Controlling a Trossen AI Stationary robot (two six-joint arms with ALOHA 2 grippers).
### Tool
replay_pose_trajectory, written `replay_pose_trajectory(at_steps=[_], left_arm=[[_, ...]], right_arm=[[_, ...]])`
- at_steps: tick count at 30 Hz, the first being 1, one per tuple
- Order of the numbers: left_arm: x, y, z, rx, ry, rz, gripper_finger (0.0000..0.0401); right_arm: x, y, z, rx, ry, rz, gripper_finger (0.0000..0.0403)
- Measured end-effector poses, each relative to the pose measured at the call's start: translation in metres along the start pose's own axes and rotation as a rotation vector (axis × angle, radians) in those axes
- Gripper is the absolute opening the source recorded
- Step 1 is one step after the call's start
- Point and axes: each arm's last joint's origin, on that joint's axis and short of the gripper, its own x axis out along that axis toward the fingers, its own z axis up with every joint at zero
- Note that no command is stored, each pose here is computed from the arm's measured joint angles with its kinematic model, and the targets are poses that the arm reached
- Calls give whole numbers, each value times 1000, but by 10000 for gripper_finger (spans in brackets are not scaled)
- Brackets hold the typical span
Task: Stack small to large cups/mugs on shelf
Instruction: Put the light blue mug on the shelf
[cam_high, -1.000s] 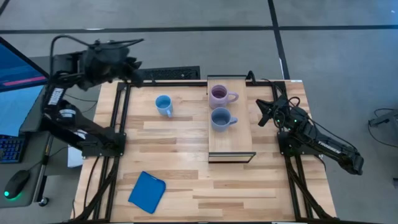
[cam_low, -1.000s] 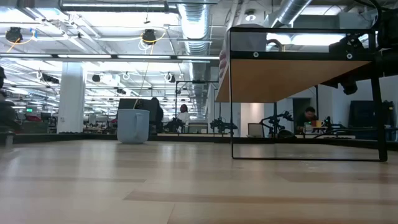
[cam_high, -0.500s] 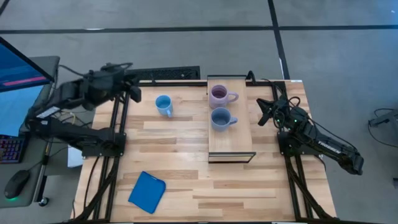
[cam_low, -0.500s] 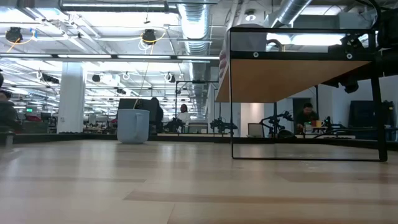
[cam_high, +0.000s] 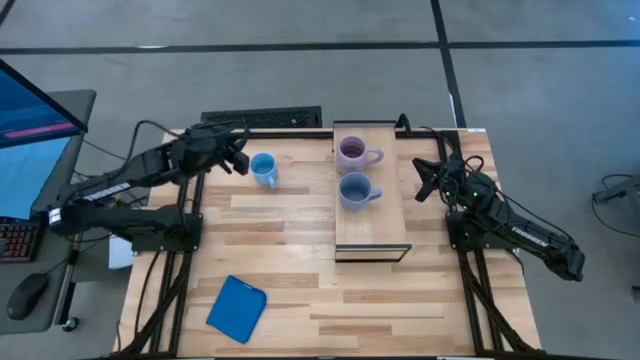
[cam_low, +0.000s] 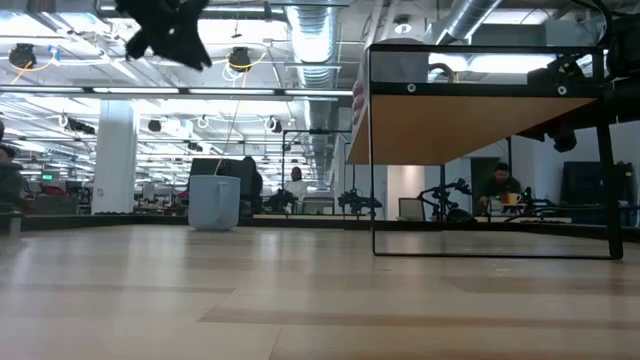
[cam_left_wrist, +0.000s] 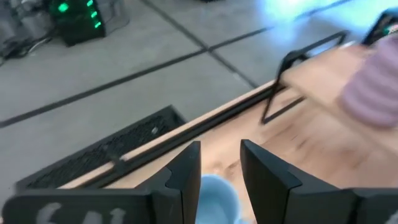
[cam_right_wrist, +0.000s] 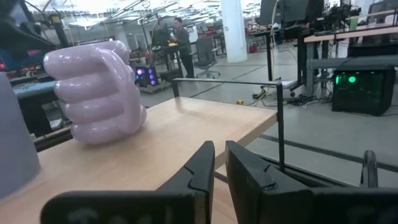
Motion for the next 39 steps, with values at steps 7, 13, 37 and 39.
replay_pose_trajectory(at_steps=[7,13,37,39], left_arm=[[38,11,-8,2,108,26,104],[67,20,-6,-15,149,-44,104],[117,43,-34,-36,451,10,104],[117,43,-35,-27,457,32,104]], right_arm=[[0,0,0,1,0,0,64],[0,0,0,1,0,1,64],[0,0,0,60,4,12,64],[0,0,0,60,4,12,64]])
